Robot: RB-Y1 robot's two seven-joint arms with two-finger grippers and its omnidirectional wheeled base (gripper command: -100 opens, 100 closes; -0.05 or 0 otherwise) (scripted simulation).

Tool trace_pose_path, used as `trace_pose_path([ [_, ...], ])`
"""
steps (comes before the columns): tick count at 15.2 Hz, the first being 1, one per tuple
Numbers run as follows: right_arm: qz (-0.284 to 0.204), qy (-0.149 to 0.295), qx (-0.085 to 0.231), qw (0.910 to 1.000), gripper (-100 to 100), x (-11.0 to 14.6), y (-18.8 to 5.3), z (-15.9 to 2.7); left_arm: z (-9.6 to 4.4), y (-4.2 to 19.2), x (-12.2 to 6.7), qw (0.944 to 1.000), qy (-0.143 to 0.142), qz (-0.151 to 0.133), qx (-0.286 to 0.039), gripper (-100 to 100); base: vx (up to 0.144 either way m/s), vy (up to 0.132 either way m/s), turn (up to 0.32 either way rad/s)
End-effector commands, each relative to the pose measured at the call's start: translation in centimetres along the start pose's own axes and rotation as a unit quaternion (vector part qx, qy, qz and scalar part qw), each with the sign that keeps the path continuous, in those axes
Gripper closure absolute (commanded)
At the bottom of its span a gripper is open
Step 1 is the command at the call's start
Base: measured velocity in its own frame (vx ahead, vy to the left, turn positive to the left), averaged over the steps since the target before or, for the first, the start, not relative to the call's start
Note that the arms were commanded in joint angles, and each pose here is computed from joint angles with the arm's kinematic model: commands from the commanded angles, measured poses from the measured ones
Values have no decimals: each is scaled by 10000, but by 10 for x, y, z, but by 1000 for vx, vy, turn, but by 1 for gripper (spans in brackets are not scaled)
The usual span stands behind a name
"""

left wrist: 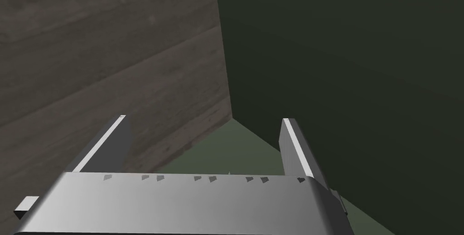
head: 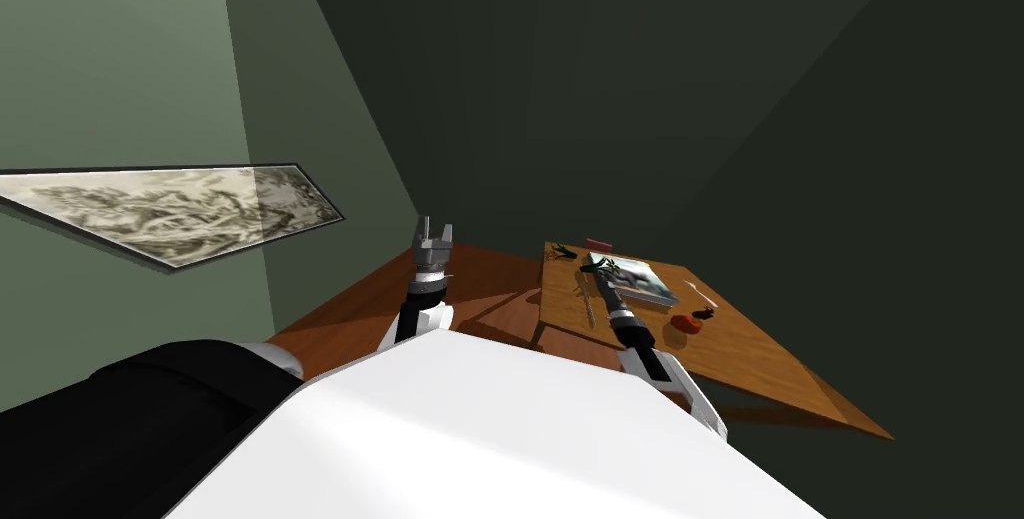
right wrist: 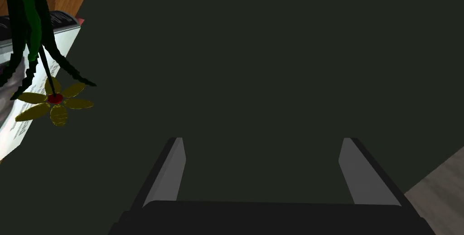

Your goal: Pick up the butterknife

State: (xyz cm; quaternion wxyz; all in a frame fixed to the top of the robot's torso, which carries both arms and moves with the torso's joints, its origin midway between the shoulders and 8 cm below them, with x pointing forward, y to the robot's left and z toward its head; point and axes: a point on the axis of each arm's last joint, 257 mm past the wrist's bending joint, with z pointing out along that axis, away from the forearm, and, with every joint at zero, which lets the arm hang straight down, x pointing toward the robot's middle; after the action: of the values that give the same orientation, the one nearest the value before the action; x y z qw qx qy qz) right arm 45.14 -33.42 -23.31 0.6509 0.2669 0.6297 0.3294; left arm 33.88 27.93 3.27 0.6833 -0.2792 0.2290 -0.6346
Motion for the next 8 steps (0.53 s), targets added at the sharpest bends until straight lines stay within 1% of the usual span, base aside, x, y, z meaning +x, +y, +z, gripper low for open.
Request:
trace_pose_path([
  [1,-246,110,210,9994,-100,3,-19,5,0,0,0,10000,0,0,0,0,-30,-32,231],
  [2,-240,146,312,9991,-100,6,-29,2,0,0,0,10000,0,0,0,0,-27,-38,173],
  [3,-238,157,346,9990,-100,7,-33,1,0,0,0,10000,0,0,0,0,-14,-30,45],
  [4,-419,219,458,9978,-100,6,-44,6,0,0,0,10000,0,1,0,0,-16,-26,165],
  [5,-414,252,549,9973,-100,9,-53,3,0,0,0,10000,0,0,0,0,-15,-30,178],
  [6,-412,262,578,9971,-100,10,-55,2,0,0,0,10000,0,0,0,0,-11,-24,52],
  [7,-590,318,685,9954,-100,9,-65,6,0,0,0,10000,0,1,0,0,-20,-21,149],
  [8,-583,363,809,9944,-100,13,-78,2,0,0,0,10000,0,0,0,0,-22,-25,157],
])
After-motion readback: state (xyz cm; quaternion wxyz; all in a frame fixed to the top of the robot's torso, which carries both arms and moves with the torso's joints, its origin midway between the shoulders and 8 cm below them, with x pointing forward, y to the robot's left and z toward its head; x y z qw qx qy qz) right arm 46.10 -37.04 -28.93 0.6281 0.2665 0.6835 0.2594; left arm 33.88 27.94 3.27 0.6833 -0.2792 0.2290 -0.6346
